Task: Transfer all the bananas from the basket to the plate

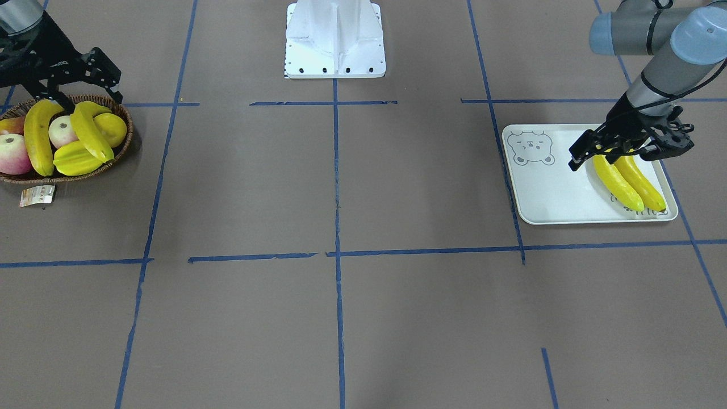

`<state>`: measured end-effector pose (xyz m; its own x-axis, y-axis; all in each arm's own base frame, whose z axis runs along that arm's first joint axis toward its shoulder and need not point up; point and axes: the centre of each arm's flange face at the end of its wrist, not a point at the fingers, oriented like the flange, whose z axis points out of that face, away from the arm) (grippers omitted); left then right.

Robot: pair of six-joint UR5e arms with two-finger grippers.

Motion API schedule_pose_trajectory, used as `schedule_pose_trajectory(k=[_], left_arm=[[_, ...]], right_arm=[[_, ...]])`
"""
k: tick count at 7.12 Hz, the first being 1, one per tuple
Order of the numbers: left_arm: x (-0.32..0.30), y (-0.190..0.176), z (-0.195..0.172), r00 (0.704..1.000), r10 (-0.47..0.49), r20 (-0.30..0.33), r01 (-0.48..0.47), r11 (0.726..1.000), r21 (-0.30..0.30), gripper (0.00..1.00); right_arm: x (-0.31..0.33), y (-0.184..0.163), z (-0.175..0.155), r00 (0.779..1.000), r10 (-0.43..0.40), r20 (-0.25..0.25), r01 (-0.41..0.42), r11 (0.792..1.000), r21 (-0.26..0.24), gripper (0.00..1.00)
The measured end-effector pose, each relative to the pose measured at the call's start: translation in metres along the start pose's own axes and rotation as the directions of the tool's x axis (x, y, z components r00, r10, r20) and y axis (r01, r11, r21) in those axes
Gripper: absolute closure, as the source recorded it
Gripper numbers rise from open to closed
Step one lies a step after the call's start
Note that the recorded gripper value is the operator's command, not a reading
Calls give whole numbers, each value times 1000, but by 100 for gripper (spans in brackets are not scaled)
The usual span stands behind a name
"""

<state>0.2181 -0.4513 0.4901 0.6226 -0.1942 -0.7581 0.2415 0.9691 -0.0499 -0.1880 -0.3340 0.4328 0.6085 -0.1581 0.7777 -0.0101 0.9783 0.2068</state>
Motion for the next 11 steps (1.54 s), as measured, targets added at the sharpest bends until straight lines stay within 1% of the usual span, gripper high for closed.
schedule_pose_trajectory(k=[1, 2, 3, 6, 9, 10, 11], left_arm=[[1, 0, 0, 1000, 1, -1, -1, 1000, 0, 0], [1, 0, 0, 1000, 1, -1, -1, 1000, 0, 0], [2, 1, -1, 1000, 1, -2, -1, 1000, 1, 0], [1, 1, -1, 1000, 1, -1, -1, 1000, 2, 0], [3, 2, -1, 1000, 4, -4, -4, 1000, 0, 0], [3, 1, 0, 1000, 3, -4, -3, 1000, -1, 0], [2, 1, 0, 1000, 3, -3, -3, 1000, -2, 0]], right_arm=[[32, 8, 16, 999, -20, 31, 20, 1000, 0, 0], [60, 16, 31, 999, -23, 44, 23, 1000, -3, 0], [79, 24, 38, 999, -19, 42, 19, 1000, -11, 0], [91, 34, 44, 999, -13, 38, 14, 999, -31, 3], [80, 42, 56, 998, -33, 57, 38, 996, -83, 4], [78, 44, 60, 998, -38, 58, 43, 994, -96, 8], [79, 46, 63, 998, -38, 56, 44, 994, -104, 20]])
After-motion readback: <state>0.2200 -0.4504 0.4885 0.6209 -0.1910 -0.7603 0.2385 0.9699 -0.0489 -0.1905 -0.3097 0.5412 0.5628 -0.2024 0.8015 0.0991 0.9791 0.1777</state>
